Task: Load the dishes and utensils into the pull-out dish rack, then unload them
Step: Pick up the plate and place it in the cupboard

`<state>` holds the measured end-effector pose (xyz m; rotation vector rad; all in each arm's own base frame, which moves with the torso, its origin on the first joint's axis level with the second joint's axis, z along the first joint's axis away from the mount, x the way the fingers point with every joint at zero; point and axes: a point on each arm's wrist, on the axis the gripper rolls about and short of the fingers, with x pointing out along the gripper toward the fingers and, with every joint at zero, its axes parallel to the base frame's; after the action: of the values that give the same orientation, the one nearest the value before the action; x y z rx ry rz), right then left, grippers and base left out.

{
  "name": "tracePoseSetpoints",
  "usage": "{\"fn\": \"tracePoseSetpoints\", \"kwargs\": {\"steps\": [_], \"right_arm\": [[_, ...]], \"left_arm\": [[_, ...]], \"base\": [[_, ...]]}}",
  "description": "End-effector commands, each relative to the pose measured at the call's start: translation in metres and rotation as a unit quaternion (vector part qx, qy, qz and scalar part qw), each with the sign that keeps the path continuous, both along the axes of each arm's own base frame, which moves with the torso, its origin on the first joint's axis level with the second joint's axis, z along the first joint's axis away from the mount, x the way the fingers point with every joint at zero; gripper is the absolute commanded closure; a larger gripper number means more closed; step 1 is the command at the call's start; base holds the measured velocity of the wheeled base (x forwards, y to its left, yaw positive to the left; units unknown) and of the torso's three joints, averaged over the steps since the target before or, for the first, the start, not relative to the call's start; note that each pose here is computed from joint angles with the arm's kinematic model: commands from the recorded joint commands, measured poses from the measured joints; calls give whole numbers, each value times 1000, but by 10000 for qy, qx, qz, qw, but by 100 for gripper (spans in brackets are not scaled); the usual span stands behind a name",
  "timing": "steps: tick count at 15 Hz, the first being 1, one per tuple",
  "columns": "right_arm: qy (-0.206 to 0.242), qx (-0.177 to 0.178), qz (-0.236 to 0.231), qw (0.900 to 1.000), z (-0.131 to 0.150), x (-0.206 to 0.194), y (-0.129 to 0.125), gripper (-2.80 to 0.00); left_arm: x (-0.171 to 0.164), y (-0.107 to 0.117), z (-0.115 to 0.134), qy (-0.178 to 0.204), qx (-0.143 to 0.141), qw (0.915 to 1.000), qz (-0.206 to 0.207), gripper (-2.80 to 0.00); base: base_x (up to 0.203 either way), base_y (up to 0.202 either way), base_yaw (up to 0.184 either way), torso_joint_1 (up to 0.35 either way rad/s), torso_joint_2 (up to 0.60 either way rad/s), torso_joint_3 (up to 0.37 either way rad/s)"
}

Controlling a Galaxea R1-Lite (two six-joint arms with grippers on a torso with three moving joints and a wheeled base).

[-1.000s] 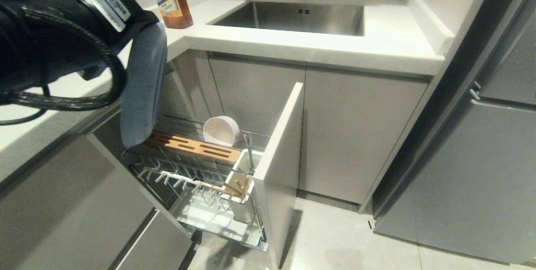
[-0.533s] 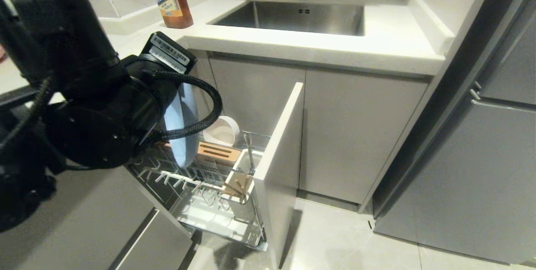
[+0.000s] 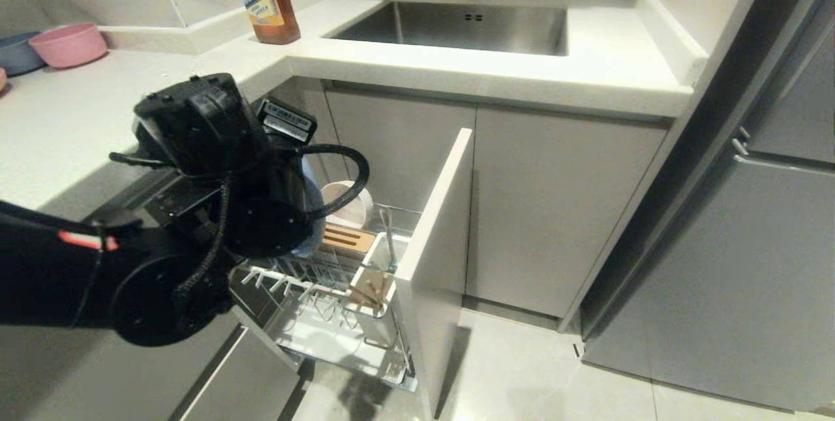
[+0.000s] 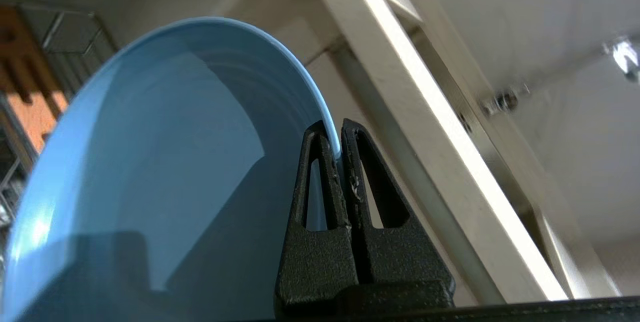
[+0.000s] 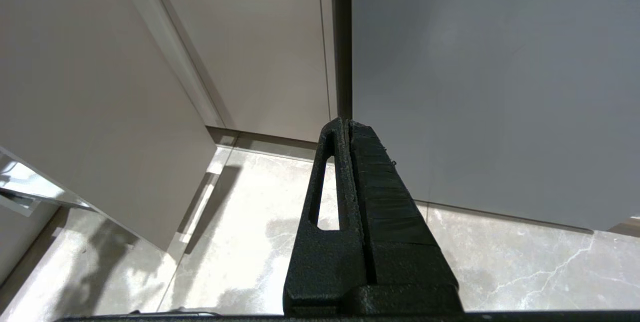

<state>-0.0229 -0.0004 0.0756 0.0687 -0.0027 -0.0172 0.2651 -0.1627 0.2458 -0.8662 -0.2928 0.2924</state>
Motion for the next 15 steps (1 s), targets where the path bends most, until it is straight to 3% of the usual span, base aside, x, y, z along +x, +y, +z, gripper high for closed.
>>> {"fn": "tracePoseSetpoints", "kwargs": {"steps": [1, 4, 15], "right_arm": [[3, 2, -5, 10000, 0, 0, 0, 0], [3, 2, -5, 10000, 0, 0, 0, 0], [3, 2, -5, 10000, 0, 0, 0, 0]], "left_arm": [[14, -6, -20, 157, -17, 9998, 95, 0], [24, -10, -34, 94, -495, 9987, 65, 0], [51, -7, -58, 151, -713, 9971, 220, 0]], "base": [[0, 0, 0, 0, 0, 0], [0, 0, 0, 0, 0, 0], [0, 0, 0, 0, 0, 0]]}}
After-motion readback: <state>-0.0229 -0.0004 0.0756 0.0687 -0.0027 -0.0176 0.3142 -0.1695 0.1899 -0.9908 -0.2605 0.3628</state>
